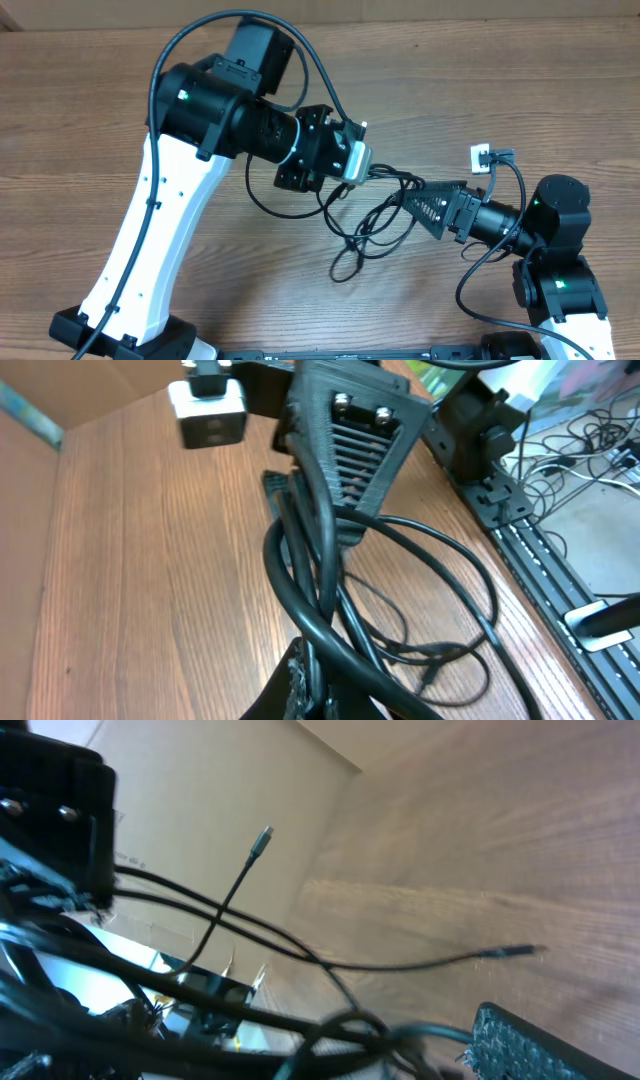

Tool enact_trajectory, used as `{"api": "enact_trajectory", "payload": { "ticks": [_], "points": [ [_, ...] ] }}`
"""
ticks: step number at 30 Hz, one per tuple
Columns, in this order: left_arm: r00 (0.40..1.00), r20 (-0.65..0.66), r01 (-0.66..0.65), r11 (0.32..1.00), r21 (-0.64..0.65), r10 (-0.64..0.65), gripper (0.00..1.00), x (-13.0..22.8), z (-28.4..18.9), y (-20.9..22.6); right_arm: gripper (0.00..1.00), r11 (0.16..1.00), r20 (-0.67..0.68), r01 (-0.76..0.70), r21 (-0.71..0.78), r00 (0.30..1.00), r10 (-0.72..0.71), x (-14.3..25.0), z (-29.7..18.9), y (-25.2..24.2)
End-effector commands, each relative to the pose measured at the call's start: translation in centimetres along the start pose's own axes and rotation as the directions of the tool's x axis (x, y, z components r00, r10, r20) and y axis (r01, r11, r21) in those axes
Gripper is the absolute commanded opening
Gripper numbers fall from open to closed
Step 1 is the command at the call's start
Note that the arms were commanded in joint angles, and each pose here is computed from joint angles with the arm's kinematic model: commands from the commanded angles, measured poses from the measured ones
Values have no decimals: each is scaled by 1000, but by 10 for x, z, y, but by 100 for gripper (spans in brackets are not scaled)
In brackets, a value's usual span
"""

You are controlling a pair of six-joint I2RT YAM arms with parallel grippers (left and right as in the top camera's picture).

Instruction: Untangle cables

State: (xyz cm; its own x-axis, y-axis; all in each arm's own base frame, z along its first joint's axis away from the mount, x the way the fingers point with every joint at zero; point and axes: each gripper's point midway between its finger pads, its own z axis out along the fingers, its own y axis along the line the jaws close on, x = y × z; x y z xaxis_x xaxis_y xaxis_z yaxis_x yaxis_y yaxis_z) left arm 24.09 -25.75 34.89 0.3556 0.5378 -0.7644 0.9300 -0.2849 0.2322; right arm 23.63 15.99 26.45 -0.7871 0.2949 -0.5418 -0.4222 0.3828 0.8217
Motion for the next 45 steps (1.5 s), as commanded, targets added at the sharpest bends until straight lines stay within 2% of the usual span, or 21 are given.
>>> {"api": "enact_trajectory", "payload": {
  "ticks": [1,7,16,21,30,37,45],
  "points": [
    [999,19,36,999,-27,-36,4,4,-9,7,100,1000,-7,-11,2,1000,11,1,-2,2],
    [995,12,97,993,-62,-96,4,15,-19,14,100,999,-42,-31,-21,999,30,8,-2,5],
    [994,5,108,992,-72,-108,4,18,-21,16,98,977,-104,11,-214,994,-34,9,-7,48],
    [993,2,117,989,-90,-118,4,19,-21,21,93,954,-118,64,-293,988,-103,9,-12,67],
    [934,24,353,905,-239,-358,4,24,-27,58,88,943,-111,102,-318,983,-144,8,-14,74],
    [909,32,411,878,-247,-416,4,25,-27,60,87,910,-60,209,-359,967,-246,1,-18,89],
    [923,27,382,902,-202,-385,4,11,-12,51,87,895,-1,267,-358,958,-286,-8,-19,96]
  ]
}}
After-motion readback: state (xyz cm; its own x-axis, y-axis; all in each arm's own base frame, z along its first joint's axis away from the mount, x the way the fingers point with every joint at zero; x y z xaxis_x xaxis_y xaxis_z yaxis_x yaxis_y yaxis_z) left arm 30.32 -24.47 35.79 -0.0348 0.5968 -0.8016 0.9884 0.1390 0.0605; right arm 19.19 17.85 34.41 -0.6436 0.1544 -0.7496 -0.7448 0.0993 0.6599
